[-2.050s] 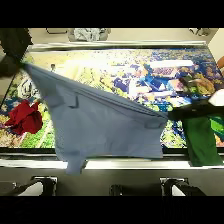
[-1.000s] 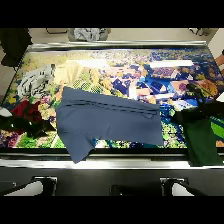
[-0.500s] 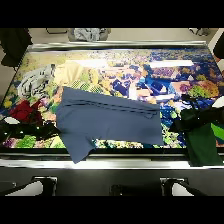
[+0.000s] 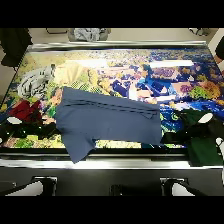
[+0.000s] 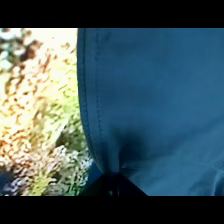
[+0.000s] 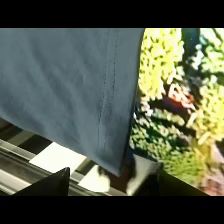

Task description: Fold the shirts.

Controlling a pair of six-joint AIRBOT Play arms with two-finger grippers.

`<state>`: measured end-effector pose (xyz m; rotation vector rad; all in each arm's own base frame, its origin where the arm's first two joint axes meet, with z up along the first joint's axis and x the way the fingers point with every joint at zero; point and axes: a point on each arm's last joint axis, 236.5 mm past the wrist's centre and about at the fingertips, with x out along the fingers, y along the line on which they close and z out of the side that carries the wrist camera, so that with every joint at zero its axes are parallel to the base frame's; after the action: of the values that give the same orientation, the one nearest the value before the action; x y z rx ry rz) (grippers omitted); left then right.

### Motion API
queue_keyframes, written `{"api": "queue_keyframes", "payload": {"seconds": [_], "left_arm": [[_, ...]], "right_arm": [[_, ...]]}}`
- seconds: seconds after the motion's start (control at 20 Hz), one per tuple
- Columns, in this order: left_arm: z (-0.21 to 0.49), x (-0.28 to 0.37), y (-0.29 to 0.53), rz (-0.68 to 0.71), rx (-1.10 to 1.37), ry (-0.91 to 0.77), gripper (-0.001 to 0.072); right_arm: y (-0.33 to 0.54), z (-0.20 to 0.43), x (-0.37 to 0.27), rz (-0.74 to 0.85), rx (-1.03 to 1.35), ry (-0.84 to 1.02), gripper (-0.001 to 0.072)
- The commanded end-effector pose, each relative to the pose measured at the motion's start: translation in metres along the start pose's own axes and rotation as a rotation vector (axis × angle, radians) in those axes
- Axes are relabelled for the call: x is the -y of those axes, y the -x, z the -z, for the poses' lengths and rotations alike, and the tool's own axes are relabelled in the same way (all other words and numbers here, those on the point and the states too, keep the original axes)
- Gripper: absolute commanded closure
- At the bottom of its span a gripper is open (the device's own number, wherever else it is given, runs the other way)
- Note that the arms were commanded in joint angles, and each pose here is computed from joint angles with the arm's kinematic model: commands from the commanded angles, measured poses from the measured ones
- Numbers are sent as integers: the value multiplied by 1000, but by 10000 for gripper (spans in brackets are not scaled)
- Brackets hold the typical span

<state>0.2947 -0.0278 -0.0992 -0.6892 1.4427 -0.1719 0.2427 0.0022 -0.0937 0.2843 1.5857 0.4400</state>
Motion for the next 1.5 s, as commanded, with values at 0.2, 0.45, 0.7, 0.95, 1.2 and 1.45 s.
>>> {"api": "queue_keyframes", "payload": {"seconds": [0.2,0.45,0.7,0.95,1.2,1.45], "left_arm": [[1,6,1,8,-4,-15,674],[-37,46,59,16,166,-150,677],[-63,207,320,32,865,-524,676],[84,308,548,21,1546,-697,676],[146,316,566,52,1637,-720,676],[125,300,535,-12,1493,-695,676]], "right_arm": [[-27,-25,5,-27,136,-111,604],[33,-63,-8,21,252,82,670],[302,-123,-99,405,869,450,669],[518,9,-234,859,1398,602,669],[522,69,-254,945,1402,592,669],[502,65,-229,948,1266,545,670]]}}
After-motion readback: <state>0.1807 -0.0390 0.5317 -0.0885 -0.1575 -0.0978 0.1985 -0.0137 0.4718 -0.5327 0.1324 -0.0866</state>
